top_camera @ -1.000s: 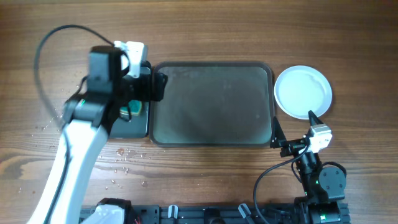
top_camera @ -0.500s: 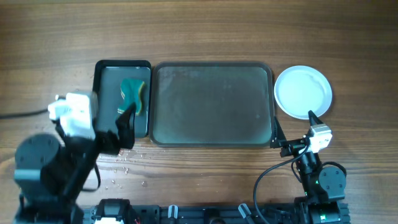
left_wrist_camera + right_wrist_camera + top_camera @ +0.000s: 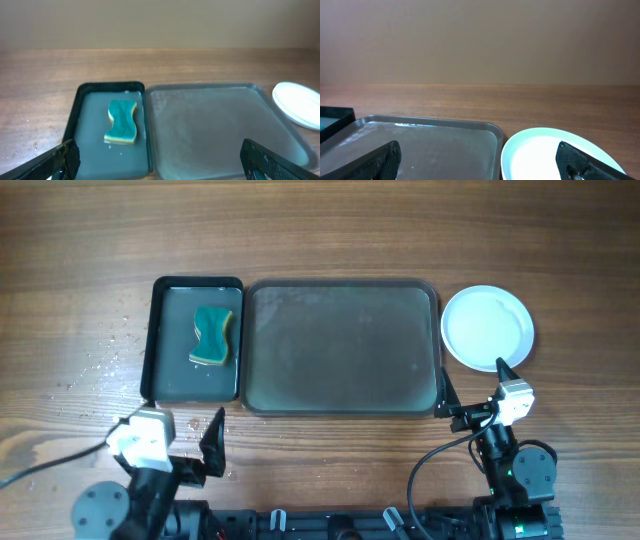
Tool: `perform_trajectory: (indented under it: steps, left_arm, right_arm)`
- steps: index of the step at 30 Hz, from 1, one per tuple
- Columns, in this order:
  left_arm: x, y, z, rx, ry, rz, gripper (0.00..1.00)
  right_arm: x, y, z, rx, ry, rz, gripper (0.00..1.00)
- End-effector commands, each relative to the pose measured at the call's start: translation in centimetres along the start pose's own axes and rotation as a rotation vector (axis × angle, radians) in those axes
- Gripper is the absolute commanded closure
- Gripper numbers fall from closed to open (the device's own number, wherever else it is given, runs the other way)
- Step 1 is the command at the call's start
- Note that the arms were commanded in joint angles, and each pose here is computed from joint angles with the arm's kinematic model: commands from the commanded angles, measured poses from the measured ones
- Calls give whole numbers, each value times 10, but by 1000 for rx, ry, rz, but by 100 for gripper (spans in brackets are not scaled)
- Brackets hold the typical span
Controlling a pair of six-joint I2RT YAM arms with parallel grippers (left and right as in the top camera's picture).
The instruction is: Clean dirty plates on tray and stack at the side
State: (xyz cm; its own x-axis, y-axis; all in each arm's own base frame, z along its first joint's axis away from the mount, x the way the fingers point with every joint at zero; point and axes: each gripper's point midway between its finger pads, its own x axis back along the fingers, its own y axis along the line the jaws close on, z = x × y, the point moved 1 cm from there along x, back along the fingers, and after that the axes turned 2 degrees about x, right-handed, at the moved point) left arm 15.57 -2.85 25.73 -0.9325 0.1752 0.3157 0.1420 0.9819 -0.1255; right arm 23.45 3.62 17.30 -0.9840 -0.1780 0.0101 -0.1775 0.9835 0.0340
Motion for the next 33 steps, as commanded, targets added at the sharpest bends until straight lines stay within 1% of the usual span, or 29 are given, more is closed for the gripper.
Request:
perform_trajectory:
  steps: [1,5,8,10,14,17,19,22,33]
  left_arm:
    - [-6,5,15,-1,-32,-12,0]
    - [-19,5,16,-11,-106,6,0]
    - [-28,3,5,-23,-182,25,0]
    - [-30,-2,-12,-41,-275,56,0]
    - [-23,-17,-53,-102,-531,142,0]
    - [-15,-24,-69,-138,-658,182,0]
    - [-13,-26,-72,-151,-708,192,0]
    - [-18,-25,-67,-153,-715,193,0]
    - [-63,-1,-14,-91,-573,132,0]
  right_arm:
    - [0,-2,0,-17,-1,11,0]
    - [0,-2,0,-17,-1,12,0]
    - [0,-2,0,-17,-1,12,0]
    - [0,-2,0,-17,-1,12,0]
    - [0,-2,0,-17,-1,11,0]
    - [0,-2,0,-17,-1,12,0]
    - [0,-2,0,-17,-1,12,0]
    - [0,-2,0,-17,-1,11,0]
    - [0,-2,0,-17,-1,12,0]
